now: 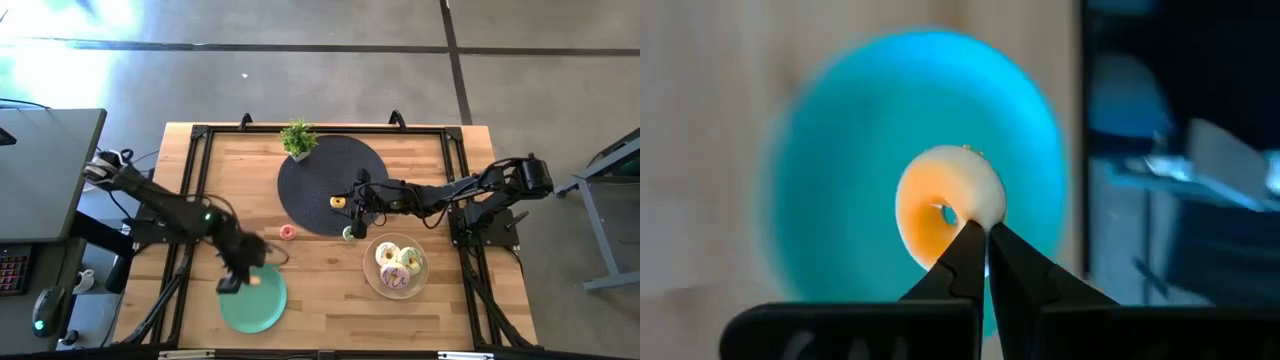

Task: Pick & Place donuts
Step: Put the left small green donut on the blue plate, then put the left small pink donut on the blue plate

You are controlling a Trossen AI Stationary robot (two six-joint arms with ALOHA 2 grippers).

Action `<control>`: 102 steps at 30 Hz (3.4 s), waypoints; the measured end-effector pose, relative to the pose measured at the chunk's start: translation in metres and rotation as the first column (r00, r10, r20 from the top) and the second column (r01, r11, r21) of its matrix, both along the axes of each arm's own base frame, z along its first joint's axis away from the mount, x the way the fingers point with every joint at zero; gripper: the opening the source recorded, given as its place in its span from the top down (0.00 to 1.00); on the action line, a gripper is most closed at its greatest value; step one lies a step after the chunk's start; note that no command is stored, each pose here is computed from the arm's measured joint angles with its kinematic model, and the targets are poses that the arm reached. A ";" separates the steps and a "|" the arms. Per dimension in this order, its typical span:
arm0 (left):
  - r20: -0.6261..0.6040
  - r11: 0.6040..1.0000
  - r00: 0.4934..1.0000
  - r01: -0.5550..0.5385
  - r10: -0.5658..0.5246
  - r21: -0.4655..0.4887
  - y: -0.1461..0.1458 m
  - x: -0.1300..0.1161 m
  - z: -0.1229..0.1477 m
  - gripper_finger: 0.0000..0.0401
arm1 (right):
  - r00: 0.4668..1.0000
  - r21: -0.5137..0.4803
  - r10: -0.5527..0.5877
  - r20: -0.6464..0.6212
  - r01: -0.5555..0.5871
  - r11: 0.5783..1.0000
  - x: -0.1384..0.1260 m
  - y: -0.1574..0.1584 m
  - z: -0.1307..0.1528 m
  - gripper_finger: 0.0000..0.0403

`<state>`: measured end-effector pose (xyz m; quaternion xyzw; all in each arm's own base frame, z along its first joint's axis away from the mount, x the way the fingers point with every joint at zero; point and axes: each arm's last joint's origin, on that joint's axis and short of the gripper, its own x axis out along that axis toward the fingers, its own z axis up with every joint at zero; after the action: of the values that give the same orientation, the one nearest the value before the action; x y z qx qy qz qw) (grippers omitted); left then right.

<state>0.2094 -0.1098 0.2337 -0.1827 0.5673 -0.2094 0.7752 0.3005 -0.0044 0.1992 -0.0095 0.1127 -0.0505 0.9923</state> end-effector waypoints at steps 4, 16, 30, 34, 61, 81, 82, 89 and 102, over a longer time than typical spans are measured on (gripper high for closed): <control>0.057 0.996 0.996 0.069 -0.067 -0.051 -0.025 -0.008 -0.003 1.00 | 1.000 0.000 0.000 0.000 0.000 1.000 0.000 0.000 0.000 0.55; 0.039 0.997 0.999 -0.016 0.019 -0.075 -0.032 -0.002 -0.033 1.00 | 1.000 0.000 0.000 0.008 0.000 1.000 0.000 0.000 0.001 0.55; -0.090 0.989 0.985 -0.150 0.149 -0.005 -0.030 0.011 -0.061 1.00 | 1.000 0.000 0.001 0.015 -0.001 1.000 0.000 0.000 0.001 0.55; -0.096 0.985 0.981 -0.170 0.167 -0.017 -0.024 0.014 -0.060 0.99 | 1.000 0.000 0.000 0.016 0.000 1.000 0.000 0.000 0.001 0.55; -0.164 0.976 0.964 -0.196 0.209 0.091 0.048 0.030 -0.057 0.81 | 0.999 0.008 0.048 0.016 -0.048 0.999 0.000 0.001 0.001 0.55; 0.147 0.820 0.960 -0.279 0.237 0.499 0.063 0.084 -0.056 0.81 | 0.999 -0.008 0.051 0.013 -0.051 0.999 0.000 0.001 0.001 0.55; 0.139 0.824 0.962 -0.272 0.234 0.498 0.063 0.087 -0.061 0.81 | 0.999 -0.008 0.051 0.011 -0.051 0.999 0.000 0.001 0.001 0.55; 0.122 0.835 0.972 -0.236 0.202 0.498 0.061 0.091 -0.070 0.81 | 0.999 -0.011 0.052 0.007 -0.052 0.999 0.000 0.001 0.001 0.55; 0.107 0.822 0.979 -0.206 0.175 0.531 0.060 0.097 -0.053 0.70 | 0.999 -0.015 0.053 0.006 -0.053 0.998 0.000 0.001 0.001 0.55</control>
<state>0.3062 -0.0495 0.1808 -0.0074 0.5611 0.0321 0.8271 0.3008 -0.0030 0.1999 -0.0195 0.1090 -0.0250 0.9935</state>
